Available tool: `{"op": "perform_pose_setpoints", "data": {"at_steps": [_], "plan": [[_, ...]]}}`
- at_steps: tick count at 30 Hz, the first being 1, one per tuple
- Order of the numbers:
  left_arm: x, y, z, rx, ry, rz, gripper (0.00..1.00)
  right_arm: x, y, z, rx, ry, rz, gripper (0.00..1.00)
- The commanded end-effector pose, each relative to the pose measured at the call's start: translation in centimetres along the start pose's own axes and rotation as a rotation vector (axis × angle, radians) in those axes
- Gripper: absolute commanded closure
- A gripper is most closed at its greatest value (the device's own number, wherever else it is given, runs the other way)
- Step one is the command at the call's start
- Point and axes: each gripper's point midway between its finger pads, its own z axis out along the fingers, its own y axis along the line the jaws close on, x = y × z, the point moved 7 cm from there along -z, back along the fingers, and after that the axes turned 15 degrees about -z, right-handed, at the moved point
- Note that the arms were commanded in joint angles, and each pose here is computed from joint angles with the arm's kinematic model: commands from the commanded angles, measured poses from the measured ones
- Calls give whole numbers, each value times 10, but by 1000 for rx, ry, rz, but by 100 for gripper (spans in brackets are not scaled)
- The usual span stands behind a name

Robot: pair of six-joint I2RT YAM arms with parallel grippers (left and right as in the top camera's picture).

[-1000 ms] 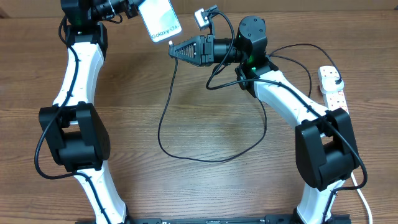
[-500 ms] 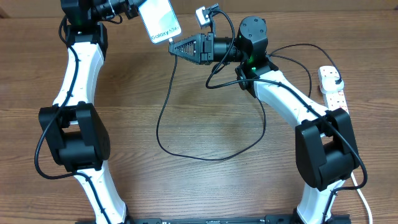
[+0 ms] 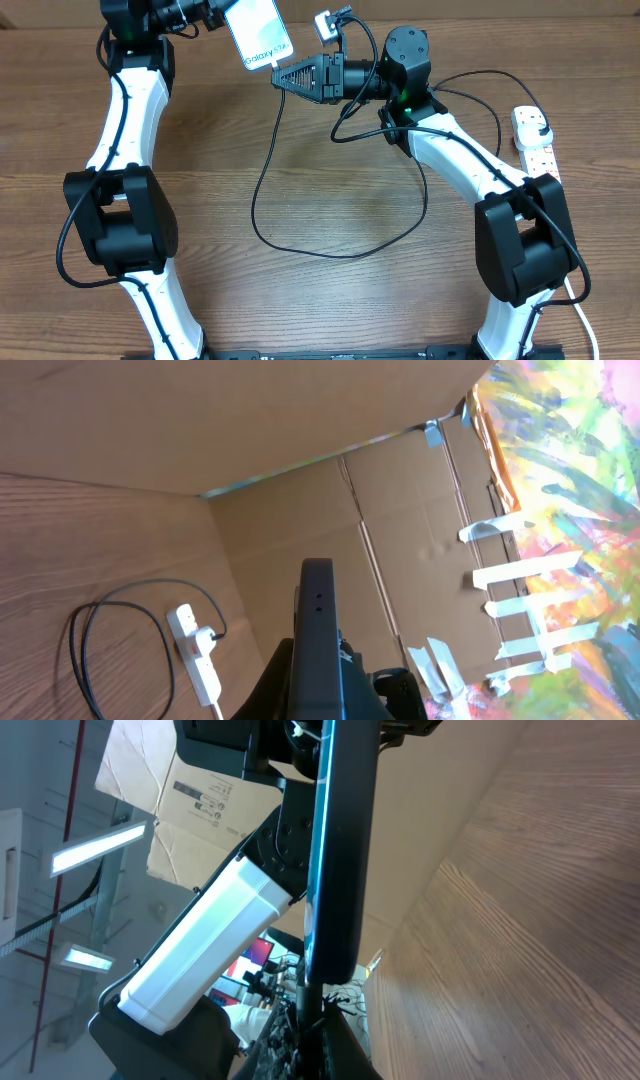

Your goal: Plug charger to phone and switch on socket

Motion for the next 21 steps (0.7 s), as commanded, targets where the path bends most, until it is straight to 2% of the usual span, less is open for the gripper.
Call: {"op": "perform_pose_setpoints", "data": {"at_steps": [1, 21], "plan": [[6, -16, 4, 13, 19, 11, 96, -8, 4, -1, -4, -16, -25, 96], [7, -16, 7, 16, 15, 18, 96, -8, 4, 0, -5, -14, -24, 96]]}}
